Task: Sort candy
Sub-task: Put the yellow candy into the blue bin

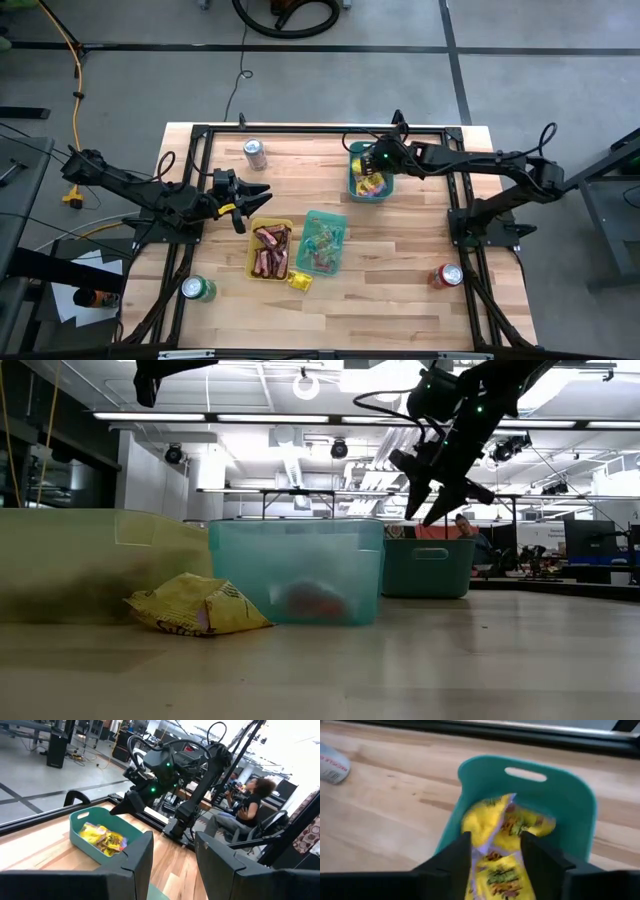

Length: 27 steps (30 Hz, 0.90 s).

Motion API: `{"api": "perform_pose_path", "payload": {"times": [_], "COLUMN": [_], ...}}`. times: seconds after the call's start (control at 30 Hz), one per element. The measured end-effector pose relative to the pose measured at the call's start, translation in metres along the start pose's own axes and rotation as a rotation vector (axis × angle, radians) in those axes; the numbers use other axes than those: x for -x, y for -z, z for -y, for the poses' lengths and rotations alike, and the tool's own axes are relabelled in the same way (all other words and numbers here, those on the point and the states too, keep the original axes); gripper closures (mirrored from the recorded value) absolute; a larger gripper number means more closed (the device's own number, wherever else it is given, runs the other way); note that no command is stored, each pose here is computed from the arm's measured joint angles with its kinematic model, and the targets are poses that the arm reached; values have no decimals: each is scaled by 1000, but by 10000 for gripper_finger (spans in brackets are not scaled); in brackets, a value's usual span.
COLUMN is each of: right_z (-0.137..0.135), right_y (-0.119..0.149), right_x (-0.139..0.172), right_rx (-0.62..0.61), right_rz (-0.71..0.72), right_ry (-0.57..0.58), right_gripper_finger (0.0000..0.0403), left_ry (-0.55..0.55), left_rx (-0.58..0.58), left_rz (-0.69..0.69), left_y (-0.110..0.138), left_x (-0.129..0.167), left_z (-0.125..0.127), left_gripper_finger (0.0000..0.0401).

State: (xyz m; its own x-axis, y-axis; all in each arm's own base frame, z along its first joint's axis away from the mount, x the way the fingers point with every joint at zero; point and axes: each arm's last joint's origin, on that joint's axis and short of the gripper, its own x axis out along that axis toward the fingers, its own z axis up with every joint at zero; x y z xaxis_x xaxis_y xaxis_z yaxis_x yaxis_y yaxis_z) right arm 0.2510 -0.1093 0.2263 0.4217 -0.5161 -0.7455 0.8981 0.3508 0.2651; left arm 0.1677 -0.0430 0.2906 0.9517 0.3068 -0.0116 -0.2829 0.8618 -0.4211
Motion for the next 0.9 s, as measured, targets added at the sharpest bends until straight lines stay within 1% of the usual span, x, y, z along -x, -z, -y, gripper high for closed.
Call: {"api": "perform_pose_path", "payload": {"times": [0.1,0.2,0.27,0.37,0.5,0.6,0.67,0.77,0.83,0.9], "right_z": [-1,-7,-16,-37,-69,-91,-101,-112,-116,-119], "right_y": [-1,-1,-2,-1,5,13,20,33,41,47], "right_x": [0,1,3,12,35,56,70,87,94,98], "right_rx": [-7,-15,4,45,81,129,174,246,307,364], "right_rz": [-30,-86,-106,-101,-8,88,146,237,299,354], "right_ry": [-47,-162,-286,-517,-802,-983,-1082,-1156,-1146,-1110], "right_gripper_finger": [202,174,163,158,158,158,158,158,158,158], "left_ry": [-1,-1,-1,-2,-2,-2,-2,-2,-2,-2], "left_rx": [-1,-2,-2,-3,-3,-3,-4,-4,-4,-4], "left_rz": [-1,-2,-3,-4,-4,-4,-4,-4,-3,-3], "left_y": [0,0,0,0,0,0,0,0,0,0], "left_x": [0,0,0,0,0,0,0,0,0,0], "left_z": [0,0,0,0,0,0,0,0,0,0], "left_gripper_finger": [270,270,270,270,270,270,270,270,270,270]}}
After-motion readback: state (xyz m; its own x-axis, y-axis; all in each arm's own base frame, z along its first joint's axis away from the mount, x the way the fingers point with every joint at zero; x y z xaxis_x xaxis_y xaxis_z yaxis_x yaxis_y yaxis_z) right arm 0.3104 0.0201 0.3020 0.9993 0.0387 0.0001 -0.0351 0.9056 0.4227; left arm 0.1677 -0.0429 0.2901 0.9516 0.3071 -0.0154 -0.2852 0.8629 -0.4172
